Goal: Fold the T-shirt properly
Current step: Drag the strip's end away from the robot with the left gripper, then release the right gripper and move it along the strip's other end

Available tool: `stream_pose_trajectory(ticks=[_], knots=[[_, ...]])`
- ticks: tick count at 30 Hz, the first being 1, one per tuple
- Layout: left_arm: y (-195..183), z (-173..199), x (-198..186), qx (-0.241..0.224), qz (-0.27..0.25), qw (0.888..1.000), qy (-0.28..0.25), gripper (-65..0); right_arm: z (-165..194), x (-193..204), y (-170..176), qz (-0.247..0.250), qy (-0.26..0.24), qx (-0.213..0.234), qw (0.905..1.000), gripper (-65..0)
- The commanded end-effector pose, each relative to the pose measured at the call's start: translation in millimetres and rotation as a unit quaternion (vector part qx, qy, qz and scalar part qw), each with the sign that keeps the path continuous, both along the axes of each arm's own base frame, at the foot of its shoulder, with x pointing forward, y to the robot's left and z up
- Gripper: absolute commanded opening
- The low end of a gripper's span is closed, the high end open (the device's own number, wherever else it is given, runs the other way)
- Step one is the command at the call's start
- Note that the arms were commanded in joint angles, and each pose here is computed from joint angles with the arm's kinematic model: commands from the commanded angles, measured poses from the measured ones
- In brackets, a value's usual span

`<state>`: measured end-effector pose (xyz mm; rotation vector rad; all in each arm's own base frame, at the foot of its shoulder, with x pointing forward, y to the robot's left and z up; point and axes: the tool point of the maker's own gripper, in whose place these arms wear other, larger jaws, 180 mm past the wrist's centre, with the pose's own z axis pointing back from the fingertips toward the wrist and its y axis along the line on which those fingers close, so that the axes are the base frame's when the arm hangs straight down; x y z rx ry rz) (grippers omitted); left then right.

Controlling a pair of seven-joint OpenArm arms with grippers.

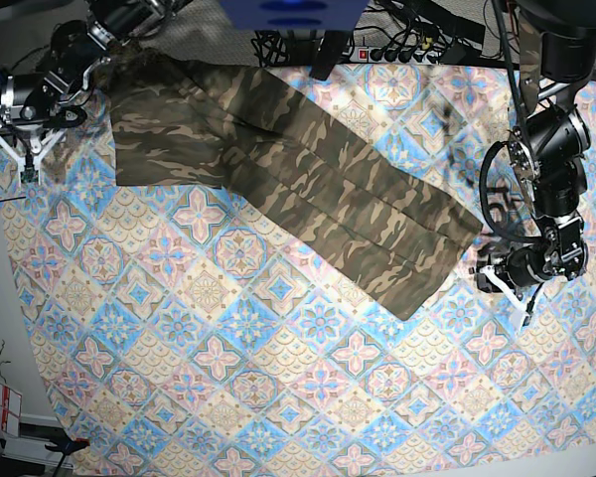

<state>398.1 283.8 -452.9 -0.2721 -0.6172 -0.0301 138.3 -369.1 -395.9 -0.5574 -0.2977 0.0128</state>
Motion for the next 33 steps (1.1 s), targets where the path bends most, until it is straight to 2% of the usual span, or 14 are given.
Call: stream_pose_trajectory(ticks=[1,5,7,9,11,14,16,18,20,24,28,33], knots=[[-2.6,16.6,18.0,-0.003,-0.001,1.0,-0.029,-57.0,12.2,4.7,-7.3,0.0,-0.013,-0.018,0.9997,-36.2],[-6.3,25.6,26.0,0.004,-0.008,0.999,-0.042,-57.0,23.0,7.9,-9.2,0.002,-0.025,-0.03,0.9992,-36.0],[-22.7,30.9,32.1,0.015,-0.031,0.999,-0.038,-56.9,28.3,12.5,-6.0,0.003,-0.042,-0.028,0.9987,-35.6],[-28.9,39.1,34.0,0.037,-0.047,0.997,-0.042,-56.9,29.8,6.1,-7.5,-0.01,-0.04,-0.03,0.9987,-31.9],[-39.8,51.9,37.7,0.07,-0.074,0.993,-0.055,-56.9,25.4,-7.0,-7.6,-0.026,-0.008,-0.034,0.9991,-25.8],[-70.0,64.6,31.9,0.138,-0.149,0.977,-0.068,-56.9,23.8,-14.0,-8.7,-0.035,0.011,-0.036,0.9987,-18.6],[-94.9,72.4,23.7,0.182,-0.208,0.957,-0.081,-56.9,23.5,-16.0,-9.3,-0.038,0.013,-0.036,0.9985,-19.4],[-121.3,78.7,13.9,0.206,-0.256,0.939,-0.1,-56.9,24.0,-18.7,-11.1,-0.041,0.017,-0.039,0.9983,-21.0],[-137.3,83.3,4.2,0.216,-0.281,0.928,-0.116,-56.9,26.2,-31.5,-18.7,-0.063,0.019,-0.043,0.9969,-22.0],[-145.6,82.9,-1.1,0.215,-0.287,0.926,-0.122,-56.9,28.3,-58.8,-32.1,-0.107,0.022,-0.048,0.9929,-21.9],[-147.0,81.1,-2.5,0.214,-0.289,0.925,-0.12,-56.9,23.3,-75.4,-30.3,-0.104,0.044,-0.047,0.9925,-21.9],[-147.1,79.8,-3.3,0.214,-0.29,0.925,-0.118,-56.9,12.0,-72.0,-14.6,-0.083,0.028,-0.012,0.9961,-21.9]])
